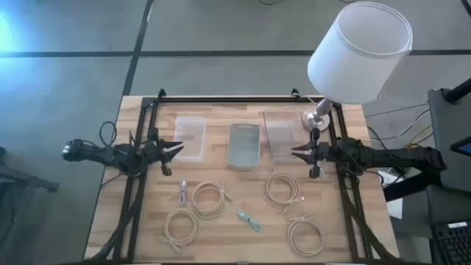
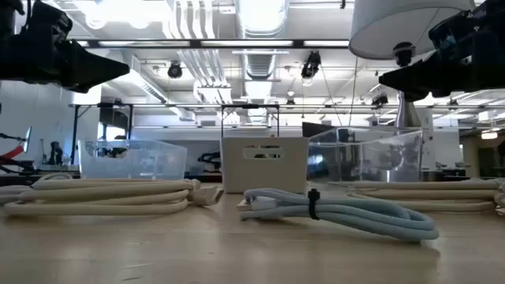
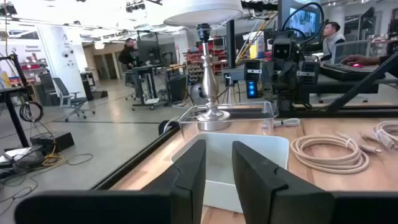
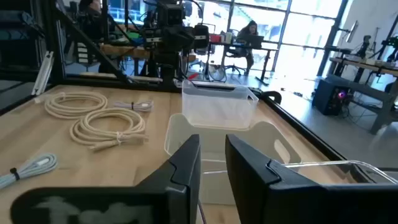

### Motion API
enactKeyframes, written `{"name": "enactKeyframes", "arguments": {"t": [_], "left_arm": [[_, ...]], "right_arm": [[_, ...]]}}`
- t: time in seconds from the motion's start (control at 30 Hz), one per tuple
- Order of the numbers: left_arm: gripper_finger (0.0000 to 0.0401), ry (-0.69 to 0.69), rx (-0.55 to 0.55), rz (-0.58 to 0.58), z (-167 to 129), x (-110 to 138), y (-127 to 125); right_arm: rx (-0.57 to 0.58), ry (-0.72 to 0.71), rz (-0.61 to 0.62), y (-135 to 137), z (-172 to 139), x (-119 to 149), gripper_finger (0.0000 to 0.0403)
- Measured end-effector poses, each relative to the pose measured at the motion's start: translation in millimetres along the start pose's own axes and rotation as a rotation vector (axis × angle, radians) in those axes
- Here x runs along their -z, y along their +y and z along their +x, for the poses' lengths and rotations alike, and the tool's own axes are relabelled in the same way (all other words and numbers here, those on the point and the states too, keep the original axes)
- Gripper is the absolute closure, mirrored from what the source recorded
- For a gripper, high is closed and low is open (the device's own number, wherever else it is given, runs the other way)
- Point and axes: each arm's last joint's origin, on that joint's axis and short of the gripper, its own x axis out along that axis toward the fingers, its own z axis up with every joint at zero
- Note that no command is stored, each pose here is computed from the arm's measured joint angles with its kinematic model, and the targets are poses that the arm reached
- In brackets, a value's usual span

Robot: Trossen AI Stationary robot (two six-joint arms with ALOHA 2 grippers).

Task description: Pick & Place USB Port

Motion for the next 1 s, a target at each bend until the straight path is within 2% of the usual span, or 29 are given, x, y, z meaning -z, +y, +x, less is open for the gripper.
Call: {"name": "enactKeyframes", "arguments": {"t": [0.63, 1.0], "left_arm": [[0.0321, 0.000, 0.000, 0.000, 0.0, -0.1, 0.0], [0.0321, 0.000, 0.000, 0.000, 0.0, -0.1, 0.0]], "right_arm": [[-0.001, 0.000, 0.000, 0.1, 0.0, 0.0, 0.0314], [0.000, 0.000, -0.002, 0.0, 0.0, 0.0, 0.0332]]}}
